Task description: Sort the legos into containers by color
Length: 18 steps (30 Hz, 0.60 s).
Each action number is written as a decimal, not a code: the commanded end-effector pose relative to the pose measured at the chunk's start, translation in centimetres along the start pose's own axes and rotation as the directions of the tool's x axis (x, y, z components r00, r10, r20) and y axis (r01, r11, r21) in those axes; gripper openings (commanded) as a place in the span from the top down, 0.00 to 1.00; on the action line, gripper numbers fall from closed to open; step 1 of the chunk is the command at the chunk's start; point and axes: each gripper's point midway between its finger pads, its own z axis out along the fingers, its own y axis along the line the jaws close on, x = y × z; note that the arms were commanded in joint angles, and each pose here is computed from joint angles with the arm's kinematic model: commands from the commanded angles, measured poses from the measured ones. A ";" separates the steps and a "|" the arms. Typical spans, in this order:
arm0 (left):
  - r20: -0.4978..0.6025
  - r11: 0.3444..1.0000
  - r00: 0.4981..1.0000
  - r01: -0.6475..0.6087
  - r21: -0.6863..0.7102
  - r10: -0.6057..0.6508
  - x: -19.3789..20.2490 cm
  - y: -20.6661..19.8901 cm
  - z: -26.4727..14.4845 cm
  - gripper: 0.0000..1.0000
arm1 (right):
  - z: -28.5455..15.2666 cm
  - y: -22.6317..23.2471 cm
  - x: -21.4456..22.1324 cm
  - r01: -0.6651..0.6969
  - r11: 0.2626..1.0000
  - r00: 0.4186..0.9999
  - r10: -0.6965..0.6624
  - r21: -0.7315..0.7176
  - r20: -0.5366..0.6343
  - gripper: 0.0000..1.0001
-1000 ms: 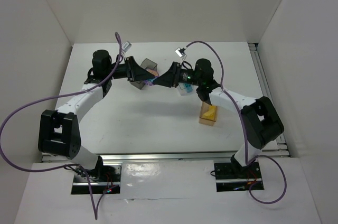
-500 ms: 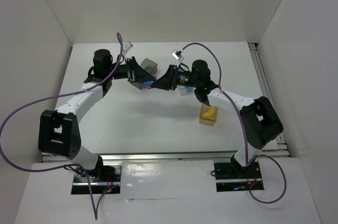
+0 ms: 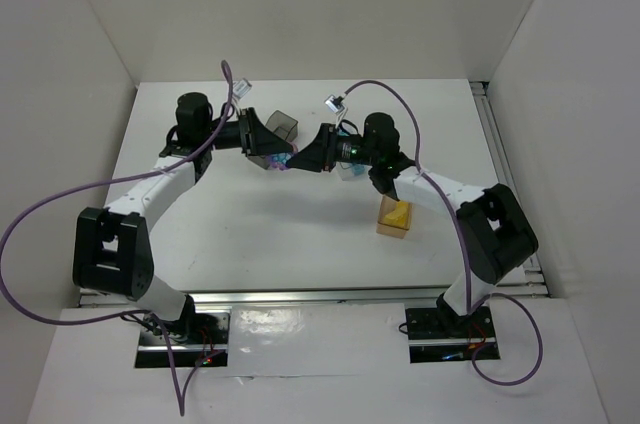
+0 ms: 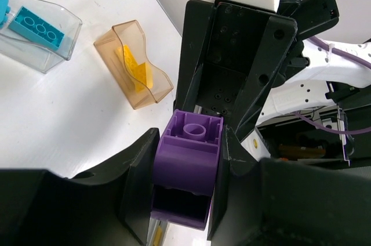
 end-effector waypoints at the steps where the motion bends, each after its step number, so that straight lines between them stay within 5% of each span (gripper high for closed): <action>1: 0.026 0.999 0.999 -0.043 0.026 0.042 -1.6 -1.5 0.2 0.86 | -0.5 -1.2 1.0 0.033 0.997 0.998 -0.030 0.068 -0.051 0.87; 9: 0.045 1.000 0.999 -0.026 0.005 0.026 -2.8 -0.7 0.3 1.00 | -2.6 -3.6 1.9 0.132 0.941 0.989 -0.104 0.312 -0.104 0.91; 18: 0.073 1.000 0.997 0.005 -0.031 -0.003 -3.5 0.5 0.7 1.00 | -3.6 -4.1 2.6 0.148 0.922 0.985 -0.107 0.358 -0.132 0.92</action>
